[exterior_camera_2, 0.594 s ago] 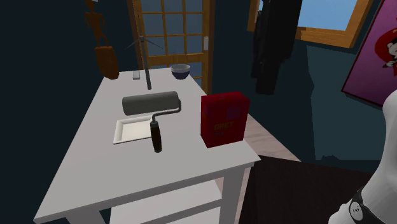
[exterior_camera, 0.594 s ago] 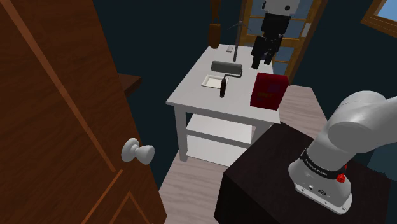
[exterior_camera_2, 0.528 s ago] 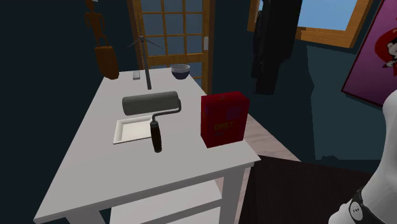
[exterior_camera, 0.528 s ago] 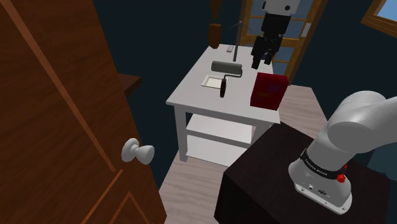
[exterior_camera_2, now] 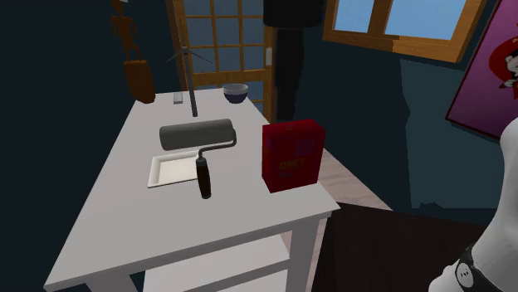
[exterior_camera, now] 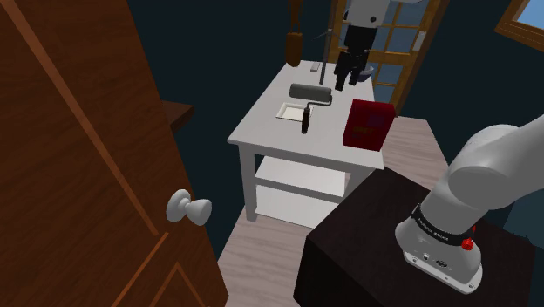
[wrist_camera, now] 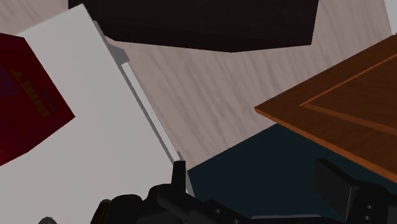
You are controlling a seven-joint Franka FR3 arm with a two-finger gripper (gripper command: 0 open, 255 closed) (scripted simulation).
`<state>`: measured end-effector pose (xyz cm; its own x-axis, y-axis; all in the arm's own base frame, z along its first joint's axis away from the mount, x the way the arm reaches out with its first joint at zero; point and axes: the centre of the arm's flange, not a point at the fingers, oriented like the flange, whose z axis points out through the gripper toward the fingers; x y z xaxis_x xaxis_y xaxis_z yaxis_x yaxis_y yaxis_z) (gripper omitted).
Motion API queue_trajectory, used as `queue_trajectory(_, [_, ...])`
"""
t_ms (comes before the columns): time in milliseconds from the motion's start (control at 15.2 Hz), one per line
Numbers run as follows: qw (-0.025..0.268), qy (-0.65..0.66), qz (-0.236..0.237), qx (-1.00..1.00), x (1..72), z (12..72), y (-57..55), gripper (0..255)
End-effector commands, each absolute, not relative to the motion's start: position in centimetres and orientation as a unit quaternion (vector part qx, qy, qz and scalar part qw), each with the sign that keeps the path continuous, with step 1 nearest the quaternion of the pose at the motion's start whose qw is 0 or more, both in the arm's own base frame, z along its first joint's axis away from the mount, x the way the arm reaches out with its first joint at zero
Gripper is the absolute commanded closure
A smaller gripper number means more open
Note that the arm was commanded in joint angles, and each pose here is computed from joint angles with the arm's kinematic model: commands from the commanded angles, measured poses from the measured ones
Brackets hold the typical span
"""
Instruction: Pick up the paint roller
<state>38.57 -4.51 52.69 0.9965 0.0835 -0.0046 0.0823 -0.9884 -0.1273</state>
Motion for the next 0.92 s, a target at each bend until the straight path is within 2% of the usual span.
queue_trajectory(0, [0.065,-0.054,0.007,-0.996,40.5,51.8,-6.1,0])
queue_trajectory(858, [0.074,-0.125,0.019,-0.989,54.5,46.0,-15.3,0])
